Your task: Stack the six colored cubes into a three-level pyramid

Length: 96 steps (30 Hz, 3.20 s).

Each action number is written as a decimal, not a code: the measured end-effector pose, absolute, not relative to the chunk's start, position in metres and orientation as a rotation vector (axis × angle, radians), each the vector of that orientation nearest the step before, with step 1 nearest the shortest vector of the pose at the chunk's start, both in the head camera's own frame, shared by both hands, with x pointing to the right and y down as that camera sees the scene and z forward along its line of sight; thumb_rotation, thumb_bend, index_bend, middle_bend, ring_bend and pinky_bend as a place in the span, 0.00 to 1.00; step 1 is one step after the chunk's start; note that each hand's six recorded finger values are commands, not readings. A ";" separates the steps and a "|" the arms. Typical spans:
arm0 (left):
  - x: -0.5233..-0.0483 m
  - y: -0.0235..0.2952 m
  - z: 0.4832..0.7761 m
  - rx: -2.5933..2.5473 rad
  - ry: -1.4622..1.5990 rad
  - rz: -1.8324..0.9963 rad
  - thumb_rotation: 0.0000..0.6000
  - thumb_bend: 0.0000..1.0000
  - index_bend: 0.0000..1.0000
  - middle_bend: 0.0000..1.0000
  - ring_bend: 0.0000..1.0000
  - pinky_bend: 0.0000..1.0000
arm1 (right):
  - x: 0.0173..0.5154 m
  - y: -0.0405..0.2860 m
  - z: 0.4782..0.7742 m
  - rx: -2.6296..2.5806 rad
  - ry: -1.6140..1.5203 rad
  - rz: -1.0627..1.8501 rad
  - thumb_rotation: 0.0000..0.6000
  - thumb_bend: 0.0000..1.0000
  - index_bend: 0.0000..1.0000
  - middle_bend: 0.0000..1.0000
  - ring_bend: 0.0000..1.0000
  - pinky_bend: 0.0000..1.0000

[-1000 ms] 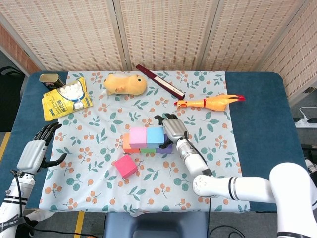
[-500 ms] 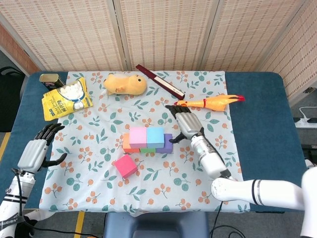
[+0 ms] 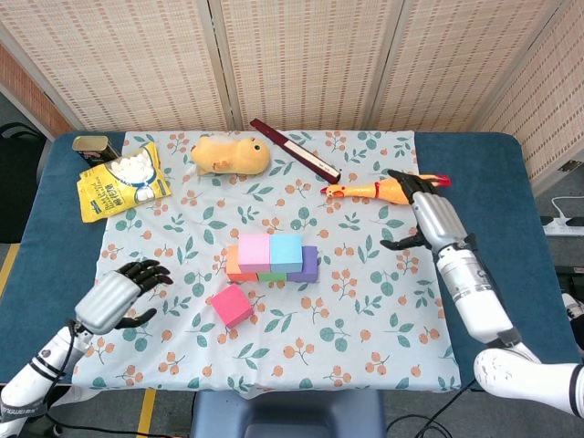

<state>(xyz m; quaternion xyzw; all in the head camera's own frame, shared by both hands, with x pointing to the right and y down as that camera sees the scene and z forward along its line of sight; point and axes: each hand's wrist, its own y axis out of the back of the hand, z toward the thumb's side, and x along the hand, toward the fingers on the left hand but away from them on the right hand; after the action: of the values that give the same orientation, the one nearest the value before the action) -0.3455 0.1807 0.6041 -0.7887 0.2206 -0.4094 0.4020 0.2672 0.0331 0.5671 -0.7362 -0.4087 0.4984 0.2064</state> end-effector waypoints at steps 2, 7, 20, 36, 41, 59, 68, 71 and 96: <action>-0.333 0.185 0.607 -1.978 0.474 -0.989 1.00 0.33 0.22 0.14 0.07 0.21 | 0.276 0.035 0.564 -2.054 -1.167 1.382 1.00 0.00 0.00 0.06 0.00 0.00; -0.302 0.188 0.617 -1.917 0.300 -0.900 1.00 0.36 0.15 0.07 0.03 0.19 | 0.294 0.037 0.559 -2.056 -1.231 1.364 1.00 0.00 0.00 0.06 0.00 0.00; -0.242 0.205 0.648 -1.771 -0.043 -0.773 1.00 0.39 0.08 0.01 0.00 0.19 | 0.327 0.039 0.551 -2.032 -1.334 1.363 1.00 0.00 0.00 0.06 0.00 0.00; -0.201 0.199 0.655 -1.776 -0.143 -0.810 1.00 0.39 0.00 0.00 0.00 0.14 | 0.352 0.046 0.543 -2.007 -1.398 1.375 1.00 0.00 0.00 0.06 0.00 0.00; -0.195 0.198 0.660 -1.777 -0.176 -0.838 1.00 0.39 0.00 0.00 0.00 0.15 | 0.362 0.048 0.540 -1.995 -1.426 1.380 1.00 0.00 0.00 0.06 0.00 0.00; -0.196 0.196 0.680 -1.775 -0.220 -0.917 1.00 0.39 0.00 0.00 0.00 0.17 | 0.377 0.052 0.538 -1.979 -1.460 1.399 1.00 0.00 0.00 0.06 0.00 0.00; -0.193 0.197 0.683 -1.810 -0.161 -0.910 1.00 0.38 0.36 0.31 0.26 0.48 | 0.378 0.053 0.538 -1.976 -1.465 1.403 1.00 0.00 0.00 0.06 0.00 0.00; -0.194 0.196 0.681 -1.825 -0.132 -0.903 1.00 0.38 0.40 0.35 0.30 0.54 | 0.378 0.053 0.538 -1.976 -1.468 1.400 1.00 0.00 0.00 0.06 0.00 0.00; -0.224 0.117 0.553 -1.834 0.282 -0.831 1.00 0.39 0.38 0.36 0.29 0.52 | 0.370 0.055 0.535 -2.025 -1.461 1.366 1.00 0.00 0.00 0.06 0.00 0.00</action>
<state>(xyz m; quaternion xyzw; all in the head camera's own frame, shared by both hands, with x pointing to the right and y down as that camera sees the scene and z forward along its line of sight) -0.2240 0.1165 0.5534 -0.7670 0.1178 -0.3477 0.5262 0.3702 0.0549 0.5349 -0.7037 -0.5077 0.4746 0.1474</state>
